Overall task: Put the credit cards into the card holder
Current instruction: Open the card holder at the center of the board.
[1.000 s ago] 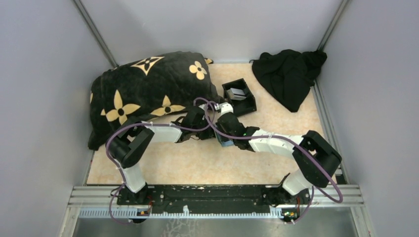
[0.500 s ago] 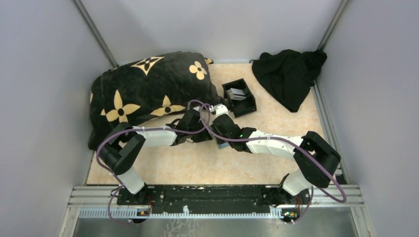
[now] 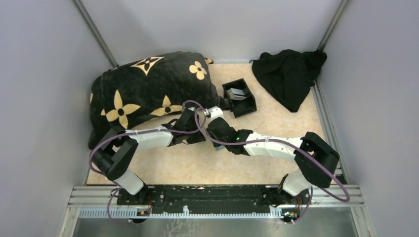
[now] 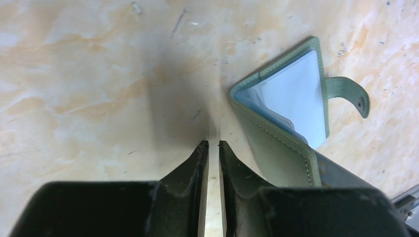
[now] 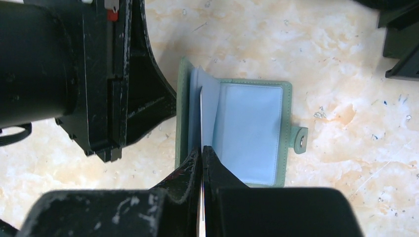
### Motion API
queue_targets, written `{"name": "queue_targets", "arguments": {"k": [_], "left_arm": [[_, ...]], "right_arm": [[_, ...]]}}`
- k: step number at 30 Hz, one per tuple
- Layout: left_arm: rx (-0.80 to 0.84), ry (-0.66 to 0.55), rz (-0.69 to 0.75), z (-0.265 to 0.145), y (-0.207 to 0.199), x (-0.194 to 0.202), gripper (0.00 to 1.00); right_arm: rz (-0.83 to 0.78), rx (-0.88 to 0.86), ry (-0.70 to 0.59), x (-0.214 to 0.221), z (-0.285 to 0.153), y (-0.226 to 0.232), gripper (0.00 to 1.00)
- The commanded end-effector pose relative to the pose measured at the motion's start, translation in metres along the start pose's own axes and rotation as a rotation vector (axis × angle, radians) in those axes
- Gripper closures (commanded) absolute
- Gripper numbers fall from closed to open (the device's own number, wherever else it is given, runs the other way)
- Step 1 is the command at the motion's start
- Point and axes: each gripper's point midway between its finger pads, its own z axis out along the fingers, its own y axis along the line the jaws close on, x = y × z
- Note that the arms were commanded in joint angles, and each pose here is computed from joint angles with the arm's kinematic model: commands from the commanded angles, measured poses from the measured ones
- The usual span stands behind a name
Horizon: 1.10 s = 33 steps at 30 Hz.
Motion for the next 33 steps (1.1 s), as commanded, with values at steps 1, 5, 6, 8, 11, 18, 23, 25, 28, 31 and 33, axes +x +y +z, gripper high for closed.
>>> {"name": "queue_targets", "arguments": {"k": [1, 5, 6, 8, 11, 18, 23, 25, 28, 31, 33], "left_arm": [[-0.2, 0.059, 0.005, -0.012, 0.054, 0.021, 0.79], [-0.212, 0.011, -0.031, -0.027, 0.053, 0.008, 0.76], [-0.212, 0.001, -0.043, -0.032, 0.052, 0.005, 0.76], [-0.193, -0.032, -0.074, -0.042, 0.047, -0.002, 0.73], [-0.129, -0.098, -0.134, -0.057, 0.034, -0.016, 0.65], [0.068, -0.249, -0.274, -0.089, -0.004, -0.049, 0.37], [0.094, -0.232, -0.288, -0.085, -0.016, -0.054, 0.3], [0.093, -0.209, -0.289, -0.079, -0.02, -0.054, 0.29], [0.083, -0.178, -0.3, -0.07, -0.02, -0.05, 0.28], [0.072, -0.165, -0.315, -0.062, -0.018, -0.048, 0.28], [0.067, -0.154, -0.324, -0.058, -0.016, -0.047, 0.28]], "right_arm": [[0.005, -0.021, -0.079, -0.031, -0.011, 0.021, 1.0], [-0.012, -0.014, -0.085, -0.031, -0.013, 0.025, 1.0], [-0.016, -0.014, -0.086, -0.032, -0.014, 0.026, 1.0], [-0.022, -0.013, -0.084, -0.031, -0.014, 0.027, 1.0], [-0.027, -0.017, -0.081, -0.029, -0.015, 0.029, 1.0], [-0.04, -0.03, -0.071, -0.022, -0.015, 0.038, 1.0], [-0.044, -0.031, -0.07, -0.021, -0.017, 0.039, 1.0], [-0.046, -0.034, -0.071, -0.021, -0.017, 0.04, 1.0], [-0.048, -0.037, -0.07, -0.02, -0.018, 0.042, 1.0], [-0.05, -0.041, -0.068, -0.018, -0.019, 0.043, 1.0], [-0.05, -0.046, -0.068, -0.017, -0.019, 0.045, 1.0]]}}
